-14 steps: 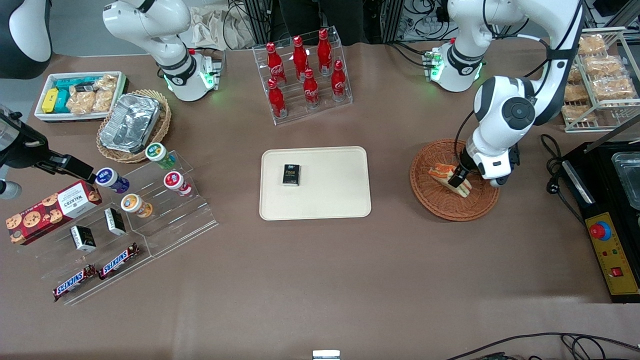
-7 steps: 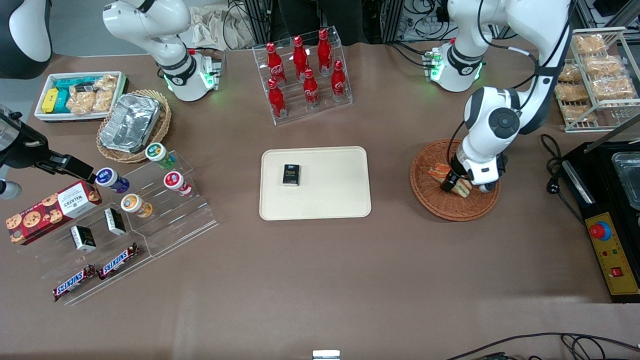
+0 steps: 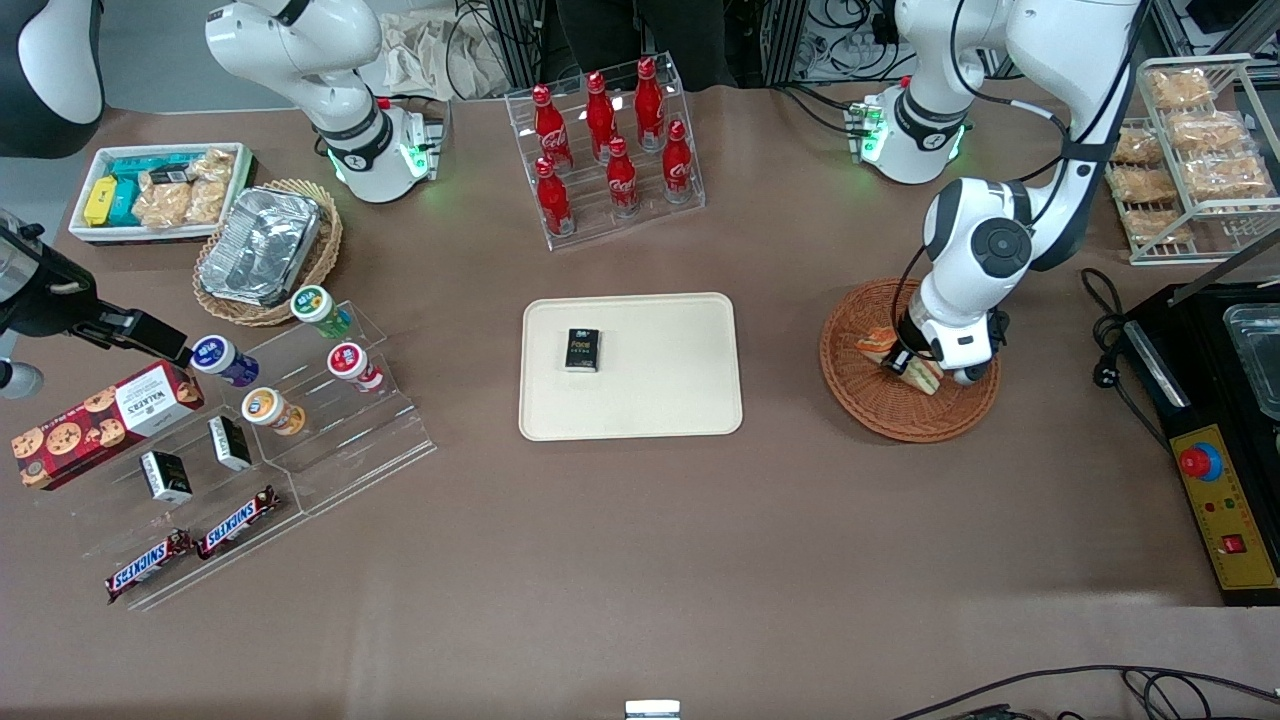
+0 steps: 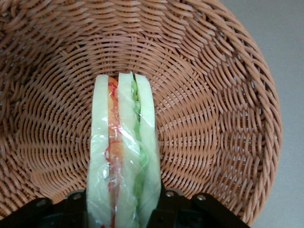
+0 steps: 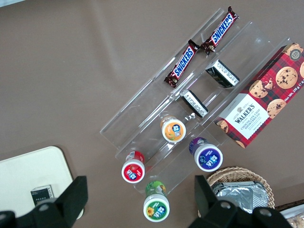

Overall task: Place sandwich from basket to tray
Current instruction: 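Lower the left gripper onto the sandwich and close it, then lift the sandwich out of the basket toward the white tray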

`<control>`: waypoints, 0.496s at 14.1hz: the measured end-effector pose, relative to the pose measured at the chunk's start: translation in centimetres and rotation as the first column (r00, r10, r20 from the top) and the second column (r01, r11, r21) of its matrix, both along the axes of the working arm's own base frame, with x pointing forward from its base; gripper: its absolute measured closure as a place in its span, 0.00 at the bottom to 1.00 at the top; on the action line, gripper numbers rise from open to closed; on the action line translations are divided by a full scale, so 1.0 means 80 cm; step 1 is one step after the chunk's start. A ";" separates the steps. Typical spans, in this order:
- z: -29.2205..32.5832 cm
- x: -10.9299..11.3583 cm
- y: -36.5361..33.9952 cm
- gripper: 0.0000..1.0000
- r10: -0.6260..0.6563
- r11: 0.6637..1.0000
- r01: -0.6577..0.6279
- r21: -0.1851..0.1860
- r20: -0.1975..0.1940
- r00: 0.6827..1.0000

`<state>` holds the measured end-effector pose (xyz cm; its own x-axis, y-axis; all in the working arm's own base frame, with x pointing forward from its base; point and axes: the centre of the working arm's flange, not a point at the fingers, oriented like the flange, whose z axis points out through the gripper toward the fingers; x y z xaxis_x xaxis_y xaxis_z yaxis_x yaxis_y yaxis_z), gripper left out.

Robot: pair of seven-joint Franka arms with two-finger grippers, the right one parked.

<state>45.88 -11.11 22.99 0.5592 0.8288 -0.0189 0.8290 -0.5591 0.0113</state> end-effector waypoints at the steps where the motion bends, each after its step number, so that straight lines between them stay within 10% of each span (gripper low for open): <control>1: 0.003 0.001 0.000 0.61 0.000 1.000 0.000 -0.001 0.007 1.000; 7: 0.117 0.015 -0.007 0.72 -0.055 0.998 0.055 0.025 -0.008 0.998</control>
<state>47.11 -11.63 32.34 0.6040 0.7970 -0.0028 0.7970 -0.6039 -0.0094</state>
